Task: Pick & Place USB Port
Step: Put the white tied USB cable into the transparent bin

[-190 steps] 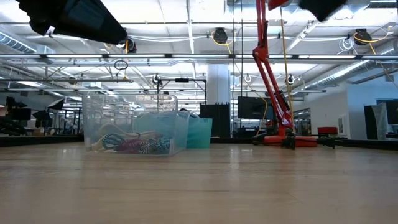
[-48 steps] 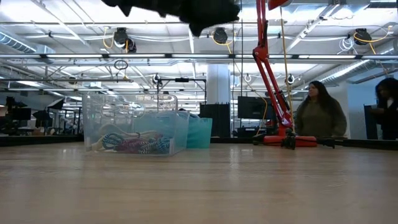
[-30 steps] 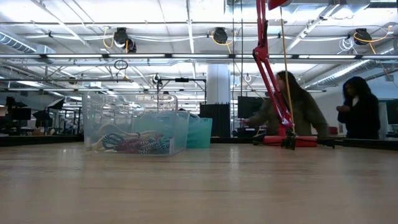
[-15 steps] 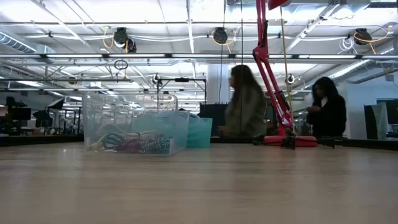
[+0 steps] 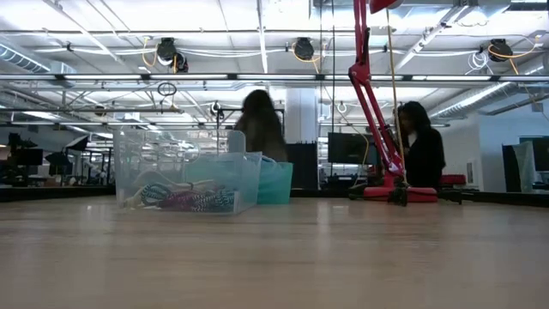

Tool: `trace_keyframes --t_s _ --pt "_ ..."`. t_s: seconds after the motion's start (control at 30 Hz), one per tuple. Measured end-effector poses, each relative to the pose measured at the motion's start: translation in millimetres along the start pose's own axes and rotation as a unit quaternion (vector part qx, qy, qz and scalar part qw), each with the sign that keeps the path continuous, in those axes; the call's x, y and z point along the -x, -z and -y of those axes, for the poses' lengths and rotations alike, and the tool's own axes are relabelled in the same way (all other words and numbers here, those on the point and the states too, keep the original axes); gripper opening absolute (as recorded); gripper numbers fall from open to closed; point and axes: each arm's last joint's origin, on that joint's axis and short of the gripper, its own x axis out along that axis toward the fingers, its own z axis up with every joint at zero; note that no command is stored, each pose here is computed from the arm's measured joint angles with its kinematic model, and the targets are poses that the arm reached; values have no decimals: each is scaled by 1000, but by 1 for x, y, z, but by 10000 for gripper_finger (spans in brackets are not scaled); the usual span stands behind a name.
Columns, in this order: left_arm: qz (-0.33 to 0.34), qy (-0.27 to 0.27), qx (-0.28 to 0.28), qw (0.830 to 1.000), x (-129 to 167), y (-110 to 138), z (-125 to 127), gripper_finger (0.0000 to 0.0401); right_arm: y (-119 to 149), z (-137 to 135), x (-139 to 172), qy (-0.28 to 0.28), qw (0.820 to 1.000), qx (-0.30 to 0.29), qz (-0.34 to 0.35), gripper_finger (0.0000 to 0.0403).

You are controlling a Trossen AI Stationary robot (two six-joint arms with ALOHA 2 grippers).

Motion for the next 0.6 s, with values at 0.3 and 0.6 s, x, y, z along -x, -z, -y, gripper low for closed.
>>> trace_keyframes --t_s 0.3,0.6 --pt "0 3 5 1000 0 0 0 125 0 1 0 1 1000 8 0 24" --pt "7 20 14 1000 0 0 0 125 8 8 -9 20 1000 13 -5 24"
